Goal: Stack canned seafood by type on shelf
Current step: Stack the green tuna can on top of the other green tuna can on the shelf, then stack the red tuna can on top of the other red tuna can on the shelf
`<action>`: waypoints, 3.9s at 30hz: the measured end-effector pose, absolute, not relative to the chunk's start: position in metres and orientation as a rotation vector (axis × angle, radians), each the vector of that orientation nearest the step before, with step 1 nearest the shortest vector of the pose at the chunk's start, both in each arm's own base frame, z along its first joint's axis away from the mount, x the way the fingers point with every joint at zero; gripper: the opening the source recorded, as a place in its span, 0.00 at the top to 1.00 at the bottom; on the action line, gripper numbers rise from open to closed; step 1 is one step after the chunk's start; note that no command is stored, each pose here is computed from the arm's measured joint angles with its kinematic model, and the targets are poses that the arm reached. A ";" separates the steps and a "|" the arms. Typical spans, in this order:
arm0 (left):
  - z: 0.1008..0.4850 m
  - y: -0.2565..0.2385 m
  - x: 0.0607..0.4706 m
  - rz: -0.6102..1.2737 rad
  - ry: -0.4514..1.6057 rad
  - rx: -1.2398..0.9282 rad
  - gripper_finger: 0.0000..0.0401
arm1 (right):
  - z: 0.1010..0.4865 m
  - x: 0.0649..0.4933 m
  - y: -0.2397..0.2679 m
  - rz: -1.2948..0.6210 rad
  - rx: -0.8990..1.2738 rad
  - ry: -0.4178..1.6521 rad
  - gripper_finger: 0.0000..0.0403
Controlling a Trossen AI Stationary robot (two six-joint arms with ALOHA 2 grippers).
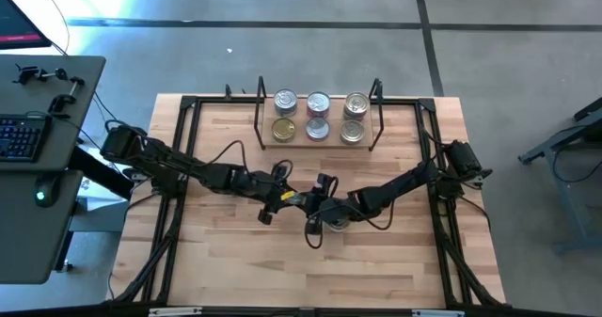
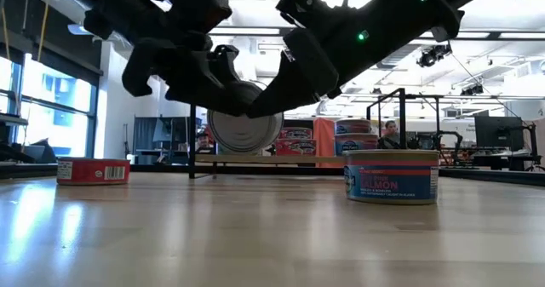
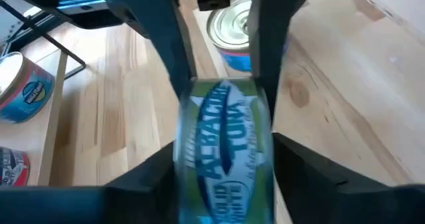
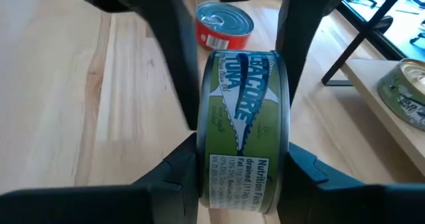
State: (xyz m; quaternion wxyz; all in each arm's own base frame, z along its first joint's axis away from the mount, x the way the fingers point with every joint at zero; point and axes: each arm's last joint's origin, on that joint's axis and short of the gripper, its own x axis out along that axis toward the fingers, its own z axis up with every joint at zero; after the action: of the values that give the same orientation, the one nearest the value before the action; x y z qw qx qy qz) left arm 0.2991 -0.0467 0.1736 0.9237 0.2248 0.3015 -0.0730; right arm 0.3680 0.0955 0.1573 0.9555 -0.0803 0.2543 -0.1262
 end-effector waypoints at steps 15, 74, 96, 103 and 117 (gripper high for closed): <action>0.195 -0.040 0.279 0.241 0.716 0.688 0.70 | 0.160 0.342 0.096 -0.458 -0.167 0.663 0.37; 0.188 0.104 0.307 0.304 0.976 0.761 0.27 | 0.172 0.300 0.127 -0.696 -0.212 0.594 0.35; 0.248 0.018 0.314 0.316 0.773 0.648 0.27 | 0.174 0.307 0.122 -0.693 -0.153 0.571 0.35; 0.247 -0.049 0.254 0.348 0.982 0.342 0.29 | 0.166 0.334 0.117 -0.436 -0.038 0.611 0.35; 0.164 -0.071 0.147 0.727 1.115 -0.110 0.39 | 0.179 0.345 0.122 -0.248 -0.219 0.535 0.35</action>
State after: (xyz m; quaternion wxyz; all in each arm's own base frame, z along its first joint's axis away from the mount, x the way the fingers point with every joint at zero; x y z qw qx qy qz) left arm 0.1471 -0.0711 0.1642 0.7853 -0.0511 0.5169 0.3370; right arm 0.3447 0.1222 0.1792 0.9510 -0.1077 0.2631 -0.1218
